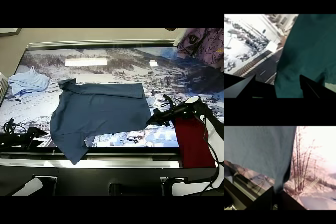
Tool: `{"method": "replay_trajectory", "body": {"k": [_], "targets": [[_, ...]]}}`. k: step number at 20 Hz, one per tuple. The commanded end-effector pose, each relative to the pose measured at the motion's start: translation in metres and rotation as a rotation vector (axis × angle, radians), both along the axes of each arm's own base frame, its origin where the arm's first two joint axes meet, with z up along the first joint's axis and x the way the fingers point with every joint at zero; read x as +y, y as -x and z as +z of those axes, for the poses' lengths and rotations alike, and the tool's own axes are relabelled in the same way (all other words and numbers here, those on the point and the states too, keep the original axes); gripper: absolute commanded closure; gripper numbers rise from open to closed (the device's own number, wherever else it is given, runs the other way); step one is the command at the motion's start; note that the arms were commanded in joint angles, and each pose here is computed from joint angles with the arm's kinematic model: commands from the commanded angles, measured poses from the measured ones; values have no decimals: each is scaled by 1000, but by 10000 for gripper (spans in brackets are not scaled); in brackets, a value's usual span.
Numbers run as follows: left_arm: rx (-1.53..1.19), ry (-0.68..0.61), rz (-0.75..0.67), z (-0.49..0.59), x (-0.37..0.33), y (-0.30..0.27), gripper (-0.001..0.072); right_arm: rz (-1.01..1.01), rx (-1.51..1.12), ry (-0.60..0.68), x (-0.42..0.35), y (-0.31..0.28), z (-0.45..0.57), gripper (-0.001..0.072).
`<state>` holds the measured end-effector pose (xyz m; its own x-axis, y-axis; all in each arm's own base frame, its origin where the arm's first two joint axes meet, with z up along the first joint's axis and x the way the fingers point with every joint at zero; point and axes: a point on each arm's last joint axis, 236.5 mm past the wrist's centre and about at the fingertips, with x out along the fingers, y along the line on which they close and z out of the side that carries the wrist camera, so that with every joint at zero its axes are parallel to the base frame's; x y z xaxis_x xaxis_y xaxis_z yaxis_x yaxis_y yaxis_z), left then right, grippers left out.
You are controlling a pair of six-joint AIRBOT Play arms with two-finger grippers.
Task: Fold the clothes and pants, and hang the long-sleeved shirts on hangers.
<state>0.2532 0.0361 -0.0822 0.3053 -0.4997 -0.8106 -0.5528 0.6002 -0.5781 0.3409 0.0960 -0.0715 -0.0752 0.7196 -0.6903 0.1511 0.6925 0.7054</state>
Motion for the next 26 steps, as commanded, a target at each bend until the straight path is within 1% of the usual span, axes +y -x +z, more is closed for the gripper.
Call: {"method": "replay_trajectory", "body": {"k": [1, 4, 8, 9, 10, 11, 12, 14, 16, 17, 20, 21, 24, 26], "targets": [[-43, -1, -7, -8, -9, -9, 89, 2, -1, -4, 1, 0, 1, 687], [-73, 25, -12, -10, -21, -24, 89, -1, 1, -4, 1, 0, 1, 687], [-47, 26, -48, -24, -36, -27, 93, -10, -26, 8, -1, -4, 5, 687], [-43, 27, -56, -26, -38, -28, 118, -14, -39, 14, -1, -6, 7, 687], [-43, 34, -62, -26, -41, -28, 276, -18, -52, 18, -2, -8, 10, 688], [-50, 38, -68, -25, -44, -29, 506, -23, -62, 22, -2, -9, 13, 688], [-71, 49, -82, -20, -47, -33, 612, -27, -67, 24, -2, -10, 17, 688], [-105, 63, -110, -6, -47, -42, 690, -43, -95, 12, 2, -14, 29, 689], [-166, 42, -143, 19, -42, -63, 690, -92, -175, -30, 9, -31, 53, 690], [-207, 19, -148, 36, -38, -80, 691, -102, -237, -32, 12, -42, 67, 691], [-401, -87, -202, 114, -36, -145, 691, -41, -418, 22, 31, -75, 113, 691], [-470, -139, -219, 147, -34, -165, 691, -33, -482, 73, 33, -90, 133, 691], [-689, -404, -218, 277, -11, -208, 692, -44, -739, 198, 30, -134, 227, 691], [-849, -587, -154, 379, 8, -211, 692, -100, -923, 226, 24, -146, 315, 690]]}}
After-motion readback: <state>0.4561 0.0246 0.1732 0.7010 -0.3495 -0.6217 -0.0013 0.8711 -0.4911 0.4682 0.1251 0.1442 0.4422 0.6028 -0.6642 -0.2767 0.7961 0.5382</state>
